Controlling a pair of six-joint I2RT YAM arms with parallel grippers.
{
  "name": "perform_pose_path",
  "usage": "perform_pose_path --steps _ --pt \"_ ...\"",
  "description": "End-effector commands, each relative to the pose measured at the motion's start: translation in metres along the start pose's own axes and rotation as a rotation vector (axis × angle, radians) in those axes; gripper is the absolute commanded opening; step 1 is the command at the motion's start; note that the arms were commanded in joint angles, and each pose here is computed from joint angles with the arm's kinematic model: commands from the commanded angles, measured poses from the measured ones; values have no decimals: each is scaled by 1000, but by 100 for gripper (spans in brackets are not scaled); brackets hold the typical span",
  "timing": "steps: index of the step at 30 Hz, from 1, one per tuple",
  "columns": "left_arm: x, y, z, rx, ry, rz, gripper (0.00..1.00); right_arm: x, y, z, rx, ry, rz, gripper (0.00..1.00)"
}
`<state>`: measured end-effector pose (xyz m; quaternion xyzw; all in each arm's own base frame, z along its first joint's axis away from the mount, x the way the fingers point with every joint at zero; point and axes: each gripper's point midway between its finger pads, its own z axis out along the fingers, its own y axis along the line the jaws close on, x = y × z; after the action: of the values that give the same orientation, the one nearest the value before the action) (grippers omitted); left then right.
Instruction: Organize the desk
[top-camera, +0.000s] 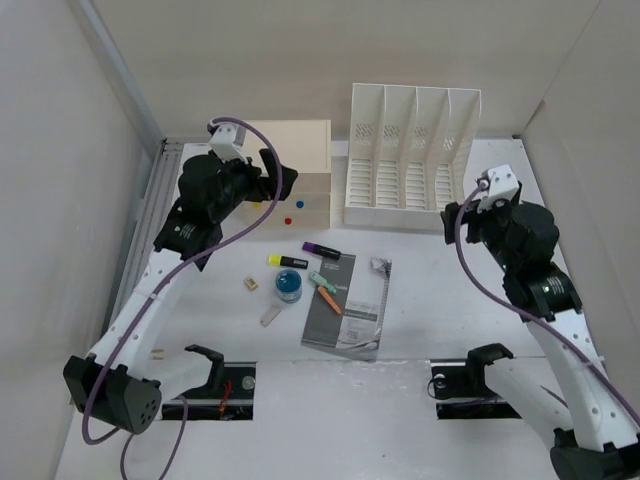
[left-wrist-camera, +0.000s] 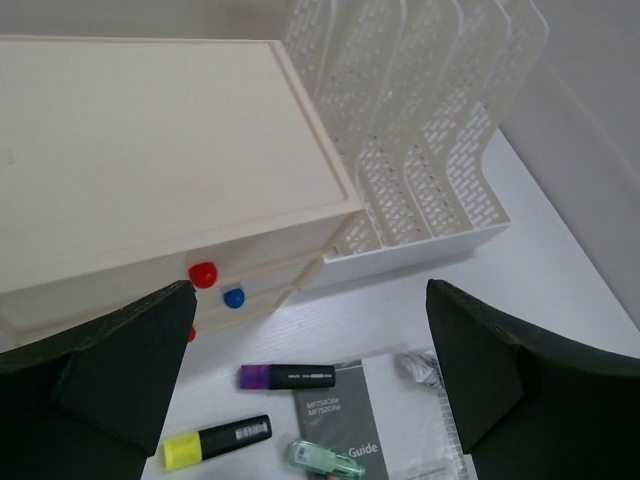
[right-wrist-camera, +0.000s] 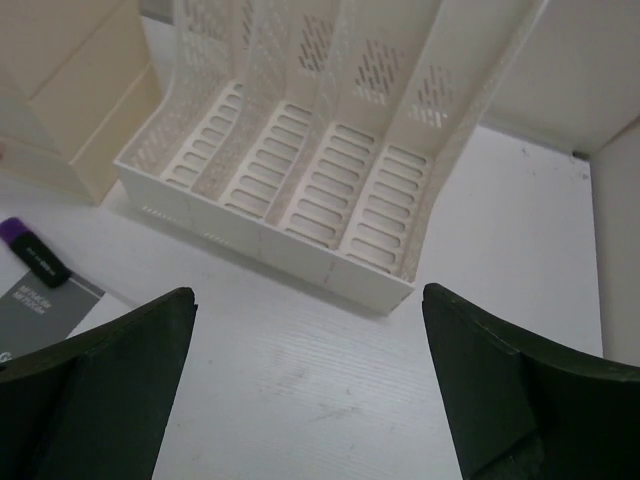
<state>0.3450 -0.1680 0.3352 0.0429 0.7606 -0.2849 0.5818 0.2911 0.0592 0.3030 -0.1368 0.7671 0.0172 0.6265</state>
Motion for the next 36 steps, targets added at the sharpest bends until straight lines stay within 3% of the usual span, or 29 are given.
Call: perform_pose_path --steps 1,4,5,8,10,12,13,16,19,27,30,36 --pt "-24 -44 -17 142 -87 116 100 -20 27 -15 -172 -140 -98 100" --pt "-10 -68 -4 157 -7 182 100 -10 50 -7 -299 -69 -52 100" --pt "-15 -62 -1 66 -2 226 100 -6 58 -4 -340 -49 -24 98" --pt "16 -91 12 81 81 285 100 -7 67 -4 -387 -48 16 89" --pt "32 -108 11 125 101 271 100 11 82 -3 -470 -3 70 64" --pt "57 -128 5 184 139 254 100 32 87 1 -503 46 109 32" --pt "80 -127 4 180 186 236 100 38 92 2 -522 66 141 30" --pt "115 -143 -6 220 225 196 97 56 105 0 -596 90 202 63" --pt "147 -149 -11 209 259 151 91 69 123 -5 -710 123 245 73" --pt "199 -129 0 113 276 155 72 126 129 36 -669 336 391 71" --pt "205 -123 5 86 272 162 54 139 131 47 -654 375 431 71" --pt "235 -99 -2 31 301 122 52 171 140 71 -663 450 502 71"
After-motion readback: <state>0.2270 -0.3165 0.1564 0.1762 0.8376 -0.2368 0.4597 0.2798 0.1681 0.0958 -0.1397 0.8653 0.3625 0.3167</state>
